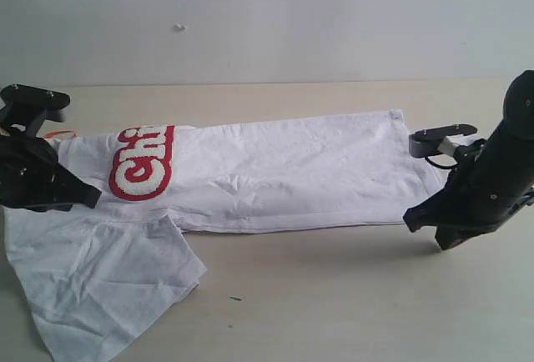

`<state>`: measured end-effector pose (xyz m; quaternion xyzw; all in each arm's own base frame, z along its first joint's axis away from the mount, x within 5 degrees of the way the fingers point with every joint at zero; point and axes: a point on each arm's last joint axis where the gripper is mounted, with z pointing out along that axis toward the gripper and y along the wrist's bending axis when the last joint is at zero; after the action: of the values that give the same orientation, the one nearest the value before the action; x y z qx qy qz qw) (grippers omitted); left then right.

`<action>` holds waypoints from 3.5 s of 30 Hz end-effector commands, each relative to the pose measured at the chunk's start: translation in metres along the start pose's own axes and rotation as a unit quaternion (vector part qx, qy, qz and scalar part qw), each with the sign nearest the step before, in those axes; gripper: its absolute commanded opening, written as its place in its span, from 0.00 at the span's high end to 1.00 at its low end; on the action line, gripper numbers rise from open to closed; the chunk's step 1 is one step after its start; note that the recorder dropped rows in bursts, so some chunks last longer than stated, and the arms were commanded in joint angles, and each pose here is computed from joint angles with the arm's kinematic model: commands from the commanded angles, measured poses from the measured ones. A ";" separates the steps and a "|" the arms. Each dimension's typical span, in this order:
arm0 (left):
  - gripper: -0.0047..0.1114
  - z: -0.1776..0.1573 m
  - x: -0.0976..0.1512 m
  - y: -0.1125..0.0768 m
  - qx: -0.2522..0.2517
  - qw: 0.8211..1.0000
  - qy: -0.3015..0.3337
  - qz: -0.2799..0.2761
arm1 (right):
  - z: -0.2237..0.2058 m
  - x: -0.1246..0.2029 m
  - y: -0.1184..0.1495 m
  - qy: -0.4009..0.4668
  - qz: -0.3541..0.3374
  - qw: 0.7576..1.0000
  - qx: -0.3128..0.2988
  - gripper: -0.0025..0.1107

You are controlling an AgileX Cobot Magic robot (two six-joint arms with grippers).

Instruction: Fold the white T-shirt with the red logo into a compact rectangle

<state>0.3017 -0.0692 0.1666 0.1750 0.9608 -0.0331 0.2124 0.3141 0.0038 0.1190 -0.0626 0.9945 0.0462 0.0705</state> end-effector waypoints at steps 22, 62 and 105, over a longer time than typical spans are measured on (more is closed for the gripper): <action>0.96 0.037 0.004 0.002 0.005 0.999 0.031 0.000 | 0.009 -0.047 -0.008 -0.077 0.010 0.997 0.012 0.98; 0.89 0.003 0.033 -0.101 0.165 0.950 0.194 0.182 | -0.023 -0.054 -0.006 -0.160 0.028 0.987 0.022 0.98; 0.96 -0.013 0.023 -0.110 0.054 0.912 0.217 0.345 | -0.022 -0.051 -0.005 -0.142 0.030 0.989 0.014 0.98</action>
<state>0.2409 -0.1662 0.1495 0.4812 0.8764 0.0176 -0.0040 0.3596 0.0028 0.1458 -0.0227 0.9777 0.0434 0.2041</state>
